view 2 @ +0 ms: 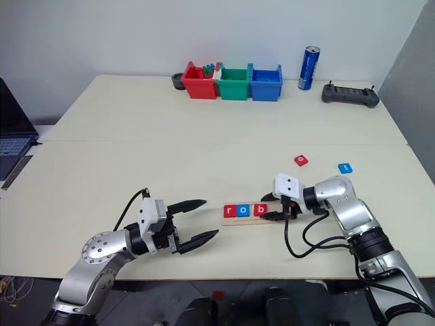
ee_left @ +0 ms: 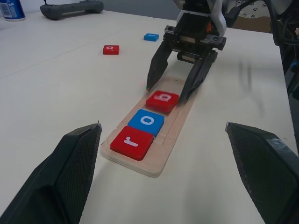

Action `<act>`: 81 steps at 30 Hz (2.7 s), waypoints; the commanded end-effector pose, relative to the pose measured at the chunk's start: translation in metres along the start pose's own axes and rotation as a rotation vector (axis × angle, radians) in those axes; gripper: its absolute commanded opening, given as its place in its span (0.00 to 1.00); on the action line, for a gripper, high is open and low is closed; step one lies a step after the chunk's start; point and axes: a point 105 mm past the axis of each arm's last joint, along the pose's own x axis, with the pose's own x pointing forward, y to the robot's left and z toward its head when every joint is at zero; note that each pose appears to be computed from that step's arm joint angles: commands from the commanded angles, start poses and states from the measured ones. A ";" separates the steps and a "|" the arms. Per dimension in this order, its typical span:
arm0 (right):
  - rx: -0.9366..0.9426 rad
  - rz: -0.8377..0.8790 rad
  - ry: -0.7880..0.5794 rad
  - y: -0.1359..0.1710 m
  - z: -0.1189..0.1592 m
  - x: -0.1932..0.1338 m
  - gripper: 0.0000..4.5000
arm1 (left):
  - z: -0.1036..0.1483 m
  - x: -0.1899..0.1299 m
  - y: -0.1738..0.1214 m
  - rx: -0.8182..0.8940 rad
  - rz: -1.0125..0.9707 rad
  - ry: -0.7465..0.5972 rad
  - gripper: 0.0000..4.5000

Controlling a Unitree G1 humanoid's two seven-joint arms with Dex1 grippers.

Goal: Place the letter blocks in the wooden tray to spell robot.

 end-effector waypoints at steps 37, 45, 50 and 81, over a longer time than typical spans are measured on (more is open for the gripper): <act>-0.029 0.020 -0.039 0.023 0.016 -0.001 0.01 | 0.012 -0.001 -0.005 0.046 -0.015 -0.032 1.00; -0.021 0.007 -0.041 0.018 0.014 0.002 0.01 | 0.013 -0.002 -0.005 0.046 -0.008 -0.030 1.00; -0.024 -0.003 -0.033 0.016 0.013 0.001 0.01 | 0.012 -0.002 -0.006 0.043 -0.016 -0.029 1.00; 0.009 -0.010 -0.051 0.014 0.014 -0.006 0.01 | 0.011 0.000 -0.005 0.038 -0.019 -0.026 1.00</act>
